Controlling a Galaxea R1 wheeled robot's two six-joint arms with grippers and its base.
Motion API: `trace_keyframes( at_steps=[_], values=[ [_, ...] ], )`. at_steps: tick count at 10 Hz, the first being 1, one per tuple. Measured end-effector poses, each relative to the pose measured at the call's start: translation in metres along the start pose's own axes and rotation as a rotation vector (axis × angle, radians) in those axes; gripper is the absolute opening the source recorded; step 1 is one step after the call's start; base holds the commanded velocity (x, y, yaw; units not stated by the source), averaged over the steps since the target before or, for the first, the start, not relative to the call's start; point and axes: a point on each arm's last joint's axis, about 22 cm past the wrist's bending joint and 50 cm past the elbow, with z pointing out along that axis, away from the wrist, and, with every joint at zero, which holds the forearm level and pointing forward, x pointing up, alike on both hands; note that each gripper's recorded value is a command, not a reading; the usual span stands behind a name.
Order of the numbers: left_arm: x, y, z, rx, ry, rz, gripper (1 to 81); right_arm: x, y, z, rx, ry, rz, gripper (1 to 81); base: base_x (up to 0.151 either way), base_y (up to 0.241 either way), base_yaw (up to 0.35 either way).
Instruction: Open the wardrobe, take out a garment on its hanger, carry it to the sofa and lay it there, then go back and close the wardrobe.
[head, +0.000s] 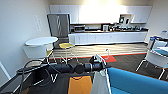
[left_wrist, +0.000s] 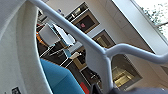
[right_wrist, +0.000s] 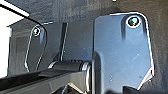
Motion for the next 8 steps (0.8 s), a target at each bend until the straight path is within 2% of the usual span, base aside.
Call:
trace_keyframes(
  at_steps=[8],
  values=[
    [0.0012,-0.0012,-0.0019,0.004,0.003,0.001,1.0,-0.0001,0.0,0.0,0.0,0.0,0.0,81.1,0.0,0.0,-0.379]
  ],
)
